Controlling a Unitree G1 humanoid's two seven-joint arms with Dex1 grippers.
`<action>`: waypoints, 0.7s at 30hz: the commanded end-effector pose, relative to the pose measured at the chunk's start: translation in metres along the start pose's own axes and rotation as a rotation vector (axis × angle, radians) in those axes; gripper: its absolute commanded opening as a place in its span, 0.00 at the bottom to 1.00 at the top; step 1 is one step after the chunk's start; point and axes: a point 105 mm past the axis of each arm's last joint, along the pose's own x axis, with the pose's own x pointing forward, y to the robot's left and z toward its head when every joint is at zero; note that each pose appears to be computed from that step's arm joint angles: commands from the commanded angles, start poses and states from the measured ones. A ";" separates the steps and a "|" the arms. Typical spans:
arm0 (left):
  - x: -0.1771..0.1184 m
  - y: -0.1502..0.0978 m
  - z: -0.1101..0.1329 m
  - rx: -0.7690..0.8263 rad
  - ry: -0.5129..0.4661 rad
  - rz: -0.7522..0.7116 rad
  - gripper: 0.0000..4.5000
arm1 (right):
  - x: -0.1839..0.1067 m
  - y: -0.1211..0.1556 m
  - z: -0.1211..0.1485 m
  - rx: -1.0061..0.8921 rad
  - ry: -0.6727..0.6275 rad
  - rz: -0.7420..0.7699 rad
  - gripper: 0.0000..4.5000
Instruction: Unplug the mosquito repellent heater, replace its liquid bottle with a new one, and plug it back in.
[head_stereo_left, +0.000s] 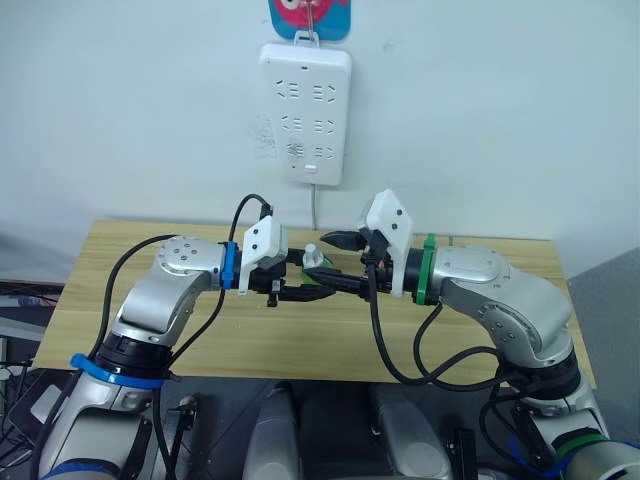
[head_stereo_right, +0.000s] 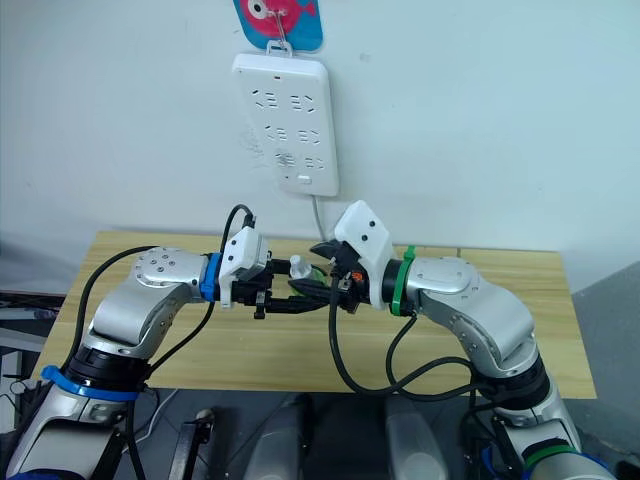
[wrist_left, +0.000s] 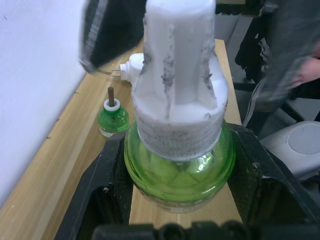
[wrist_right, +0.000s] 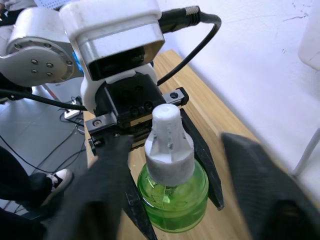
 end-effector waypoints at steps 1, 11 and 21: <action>0.000 -0.001 0.013 0.047 -0.028 -0.016 0.50 | 0.001 0.004 0.006 -0.067 -0.024 0.014 0.30; 0.000 0.003 0.015 0.097 -0.067 -0.004 0.50 | -0.001 0.001 0.005 -0.094 -0.048 0.011 0.22; -0.009 0.011 0.013 -0.012 -0.131 0.054 0.71 | -0.010 -0.007 0.013 -0.111 -0.108 -0.004 0.22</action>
